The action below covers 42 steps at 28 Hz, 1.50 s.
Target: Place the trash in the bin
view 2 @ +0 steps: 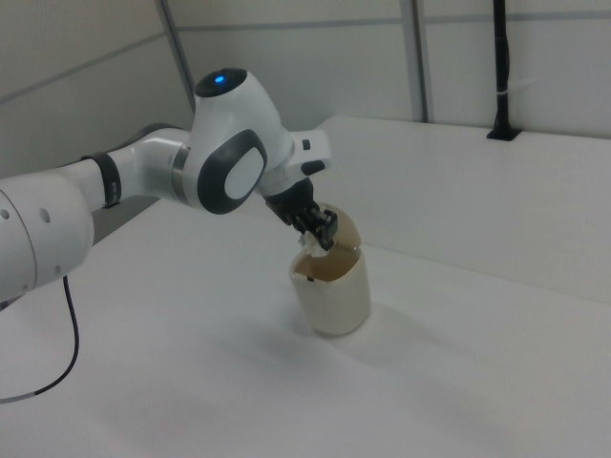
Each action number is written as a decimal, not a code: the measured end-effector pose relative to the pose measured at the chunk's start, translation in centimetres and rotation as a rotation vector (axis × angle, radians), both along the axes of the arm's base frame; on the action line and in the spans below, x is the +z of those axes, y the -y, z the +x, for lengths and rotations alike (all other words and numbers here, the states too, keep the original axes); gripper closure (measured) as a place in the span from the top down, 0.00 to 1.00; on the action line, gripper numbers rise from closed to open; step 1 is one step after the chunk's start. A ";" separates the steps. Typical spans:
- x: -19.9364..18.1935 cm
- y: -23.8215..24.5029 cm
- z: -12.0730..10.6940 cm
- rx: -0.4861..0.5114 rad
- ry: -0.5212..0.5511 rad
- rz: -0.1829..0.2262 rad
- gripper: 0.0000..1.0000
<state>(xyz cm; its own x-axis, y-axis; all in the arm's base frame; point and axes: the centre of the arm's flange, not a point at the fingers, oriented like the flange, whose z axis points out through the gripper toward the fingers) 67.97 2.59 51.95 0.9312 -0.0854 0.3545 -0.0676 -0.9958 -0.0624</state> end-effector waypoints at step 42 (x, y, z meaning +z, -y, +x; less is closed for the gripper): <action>0.8 -1.8 -1.9 -0.048 -0.135 -0.045 1.00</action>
<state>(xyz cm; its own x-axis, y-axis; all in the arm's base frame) 66.06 4.40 52.78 0.9657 -0.1181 0.2311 -0.1203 -0.9927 -0.0045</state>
